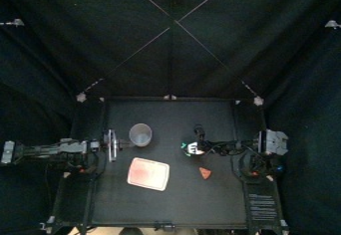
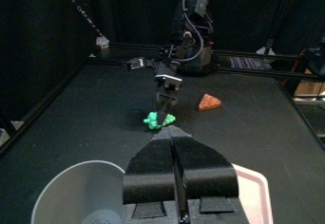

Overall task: Pick the green grapes then place it in the grey bowl
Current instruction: Place green grapes in the grey bowl

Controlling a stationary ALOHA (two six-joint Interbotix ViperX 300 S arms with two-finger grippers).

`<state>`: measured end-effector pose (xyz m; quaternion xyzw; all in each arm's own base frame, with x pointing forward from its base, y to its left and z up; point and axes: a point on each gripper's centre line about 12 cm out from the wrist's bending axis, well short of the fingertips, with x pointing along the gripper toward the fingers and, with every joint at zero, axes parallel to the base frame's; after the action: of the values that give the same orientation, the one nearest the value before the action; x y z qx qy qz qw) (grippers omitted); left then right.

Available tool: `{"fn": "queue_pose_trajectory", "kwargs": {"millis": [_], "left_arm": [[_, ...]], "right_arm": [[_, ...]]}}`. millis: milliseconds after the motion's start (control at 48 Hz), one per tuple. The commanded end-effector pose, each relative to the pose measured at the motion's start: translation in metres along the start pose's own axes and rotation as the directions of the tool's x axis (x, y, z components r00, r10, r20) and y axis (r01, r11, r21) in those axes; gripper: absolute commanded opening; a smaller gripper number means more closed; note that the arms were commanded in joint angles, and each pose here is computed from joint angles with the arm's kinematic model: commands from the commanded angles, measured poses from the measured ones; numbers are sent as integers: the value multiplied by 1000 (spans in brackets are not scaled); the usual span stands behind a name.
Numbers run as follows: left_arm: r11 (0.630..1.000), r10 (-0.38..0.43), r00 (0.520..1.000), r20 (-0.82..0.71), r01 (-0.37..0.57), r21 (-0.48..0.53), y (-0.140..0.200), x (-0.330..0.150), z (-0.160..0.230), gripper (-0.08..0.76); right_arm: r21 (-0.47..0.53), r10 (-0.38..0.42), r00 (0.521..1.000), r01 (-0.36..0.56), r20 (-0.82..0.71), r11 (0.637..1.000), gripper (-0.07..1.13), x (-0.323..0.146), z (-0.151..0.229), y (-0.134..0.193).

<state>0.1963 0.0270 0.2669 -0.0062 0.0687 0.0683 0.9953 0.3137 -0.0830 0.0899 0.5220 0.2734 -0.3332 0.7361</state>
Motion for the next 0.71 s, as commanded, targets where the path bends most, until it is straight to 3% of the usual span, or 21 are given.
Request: {"fn": "queue_pose_trajectory", "kwargs": {"millis": [21,208,354,479,708], "left_arm": [[1000,-3,1000,20,3,0,-1,1,6,162],[1000,-3,1000,14,3,0,-1,1,4,162],[1000,-2,1000,11,2,0,0,1,2,162],[1000,3,1000,11,-3,3,1,1,2,162],[1000,6,1000,8,-6,1,1,1,1,162]], "right_arm": [[-31,13,1000,-13,-6,999,586,-1,3,8],[-120,91,996,-88,13,989,550,-6,12,37],[-270,230,972,-210,44,940,550,-18,26,90],[-429,344,937,-286,63,857,550,-30,36,136],[-697,499,864,-316,69,644,550,-46,48,208]]}}
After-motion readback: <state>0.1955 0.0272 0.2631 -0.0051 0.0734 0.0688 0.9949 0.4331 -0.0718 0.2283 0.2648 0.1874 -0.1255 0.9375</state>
